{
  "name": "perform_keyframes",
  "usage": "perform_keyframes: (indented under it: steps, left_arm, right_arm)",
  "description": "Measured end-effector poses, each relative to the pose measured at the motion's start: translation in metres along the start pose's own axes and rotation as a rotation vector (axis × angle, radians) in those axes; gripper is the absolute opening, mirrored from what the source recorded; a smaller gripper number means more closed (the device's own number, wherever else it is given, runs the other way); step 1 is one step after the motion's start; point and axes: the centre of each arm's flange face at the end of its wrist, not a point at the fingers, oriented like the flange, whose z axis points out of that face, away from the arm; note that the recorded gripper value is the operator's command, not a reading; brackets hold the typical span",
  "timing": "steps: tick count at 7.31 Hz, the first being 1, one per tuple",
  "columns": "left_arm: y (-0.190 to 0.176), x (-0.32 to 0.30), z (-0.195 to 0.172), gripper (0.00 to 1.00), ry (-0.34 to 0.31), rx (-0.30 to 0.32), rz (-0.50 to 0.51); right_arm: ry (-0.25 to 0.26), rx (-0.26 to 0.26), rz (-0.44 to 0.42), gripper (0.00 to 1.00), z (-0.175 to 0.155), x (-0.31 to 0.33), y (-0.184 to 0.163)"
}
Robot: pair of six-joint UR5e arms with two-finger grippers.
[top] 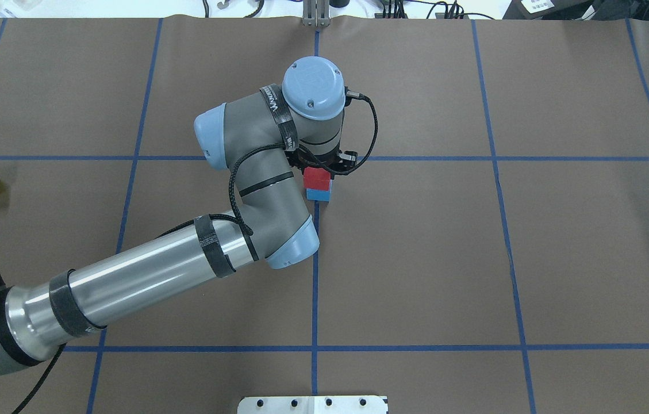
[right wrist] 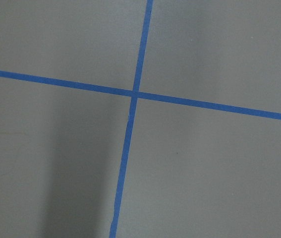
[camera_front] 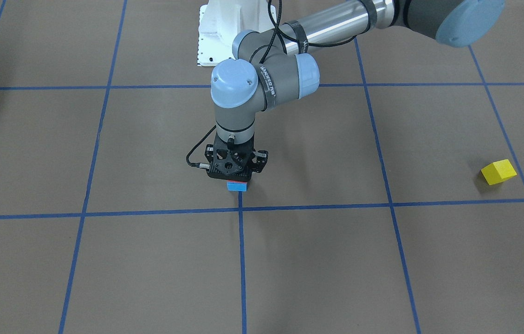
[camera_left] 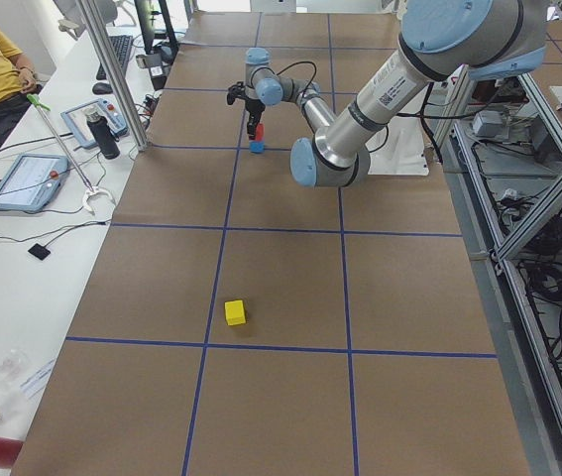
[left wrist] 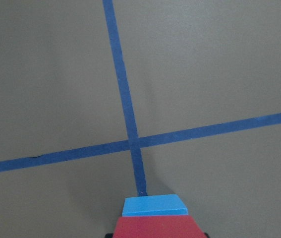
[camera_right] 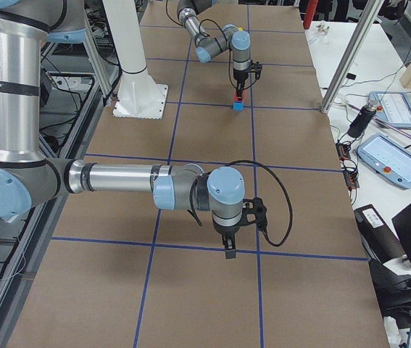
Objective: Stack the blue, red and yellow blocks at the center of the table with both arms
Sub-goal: 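Lower the red cube onto the blue cube and open the left gripper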
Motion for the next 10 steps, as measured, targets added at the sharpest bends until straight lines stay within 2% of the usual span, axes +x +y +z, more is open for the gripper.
perform_keyframes:
  steps: [2,3,4,5,8,10]
  left_arm:
    - [0.001,-0.001,0.002,0.61,-0.002,-0.001,0.002]
    - [0.001,-0.001,0.002,0.66,-0.003,-0.002,0.001]
    - [0.001,0.000,0.002,0.78,-0.002,-0.001,0.000]
    - [0.002,0.001,0.002,1.00,0.001,0.001,0.000]
    - [0.002,0.003,-0.001,1.00,0.011,0.012,0.008]
    - [-0.001,0.003,-0.025,1.00,0.034,0.033,0.026]
  right_arm:
    - [0.001,0.000,0.000,1.00,0.000,0.000,0.000]
    - [0.001,0.000,0.000,1.00,0.000,0.000,0.000]
    - [0.001,0.000,0.001,1.00,0.000,0.000,0.000]
    - [0.001,-0.001,0.001,1.00,0.000,0.001,0.000]
    - [0.001,-0.001,0.000,1.00,0.000,0.000,-0.001]
    - [0.001,-0.001,-0.001,1.00,0.000,0.000,-0.001]
